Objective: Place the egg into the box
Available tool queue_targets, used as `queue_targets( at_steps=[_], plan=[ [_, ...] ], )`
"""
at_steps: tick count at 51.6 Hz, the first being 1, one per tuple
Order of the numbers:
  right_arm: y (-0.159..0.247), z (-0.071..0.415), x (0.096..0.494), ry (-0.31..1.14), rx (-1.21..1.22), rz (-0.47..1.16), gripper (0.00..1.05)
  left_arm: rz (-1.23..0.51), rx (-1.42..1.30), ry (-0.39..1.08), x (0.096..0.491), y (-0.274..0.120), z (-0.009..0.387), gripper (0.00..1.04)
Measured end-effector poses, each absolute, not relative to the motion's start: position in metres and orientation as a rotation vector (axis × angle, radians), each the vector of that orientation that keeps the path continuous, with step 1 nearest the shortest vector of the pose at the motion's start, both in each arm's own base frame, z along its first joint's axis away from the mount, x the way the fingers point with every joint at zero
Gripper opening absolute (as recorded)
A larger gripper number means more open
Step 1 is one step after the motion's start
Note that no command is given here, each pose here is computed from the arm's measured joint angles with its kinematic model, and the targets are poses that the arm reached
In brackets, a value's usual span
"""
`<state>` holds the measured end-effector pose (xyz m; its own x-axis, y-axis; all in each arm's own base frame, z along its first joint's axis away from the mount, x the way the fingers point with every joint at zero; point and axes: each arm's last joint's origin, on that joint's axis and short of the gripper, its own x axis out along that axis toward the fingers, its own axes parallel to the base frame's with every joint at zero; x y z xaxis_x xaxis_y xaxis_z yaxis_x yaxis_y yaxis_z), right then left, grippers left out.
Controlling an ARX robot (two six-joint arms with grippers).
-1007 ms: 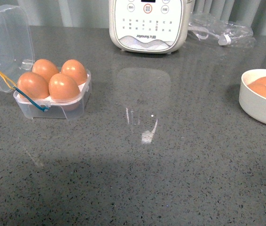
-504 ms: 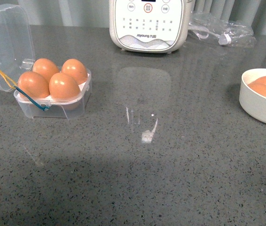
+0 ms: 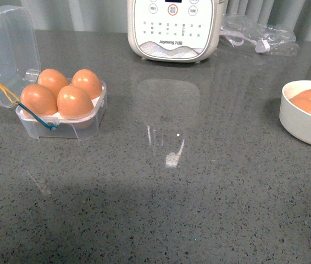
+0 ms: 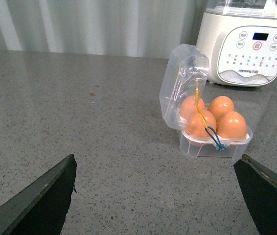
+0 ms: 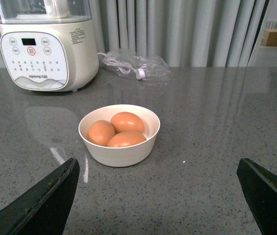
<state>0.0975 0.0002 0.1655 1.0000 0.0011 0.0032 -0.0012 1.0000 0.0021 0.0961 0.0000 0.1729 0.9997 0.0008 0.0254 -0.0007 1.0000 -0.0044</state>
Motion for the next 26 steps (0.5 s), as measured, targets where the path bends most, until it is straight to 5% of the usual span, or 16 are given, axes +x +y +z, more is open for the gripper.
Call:
queue_targets(
  at_steps=[14, 19, 26],
  plan=[
    [0.000, 0.166, 0.098, -0.003, 0.002, 0.001, 0.98, -0.003, -0.009, -0.019, 0.096, 0.000, 0.173, 0.98],
    [0.000, 0.166, 0.098, -0.003, 0.002, 0.003, 0.98, -0.012, -0.268, 0.204, 0.108, 0.006, 0.172, 0.98],
    [0.000, 0.166, 0.098, -0.003, 0.002, 0.002, 0.98, 0.009, -0.312, 0.103, 0.135, 0.023, 0.199, 0.98]
  ],
)
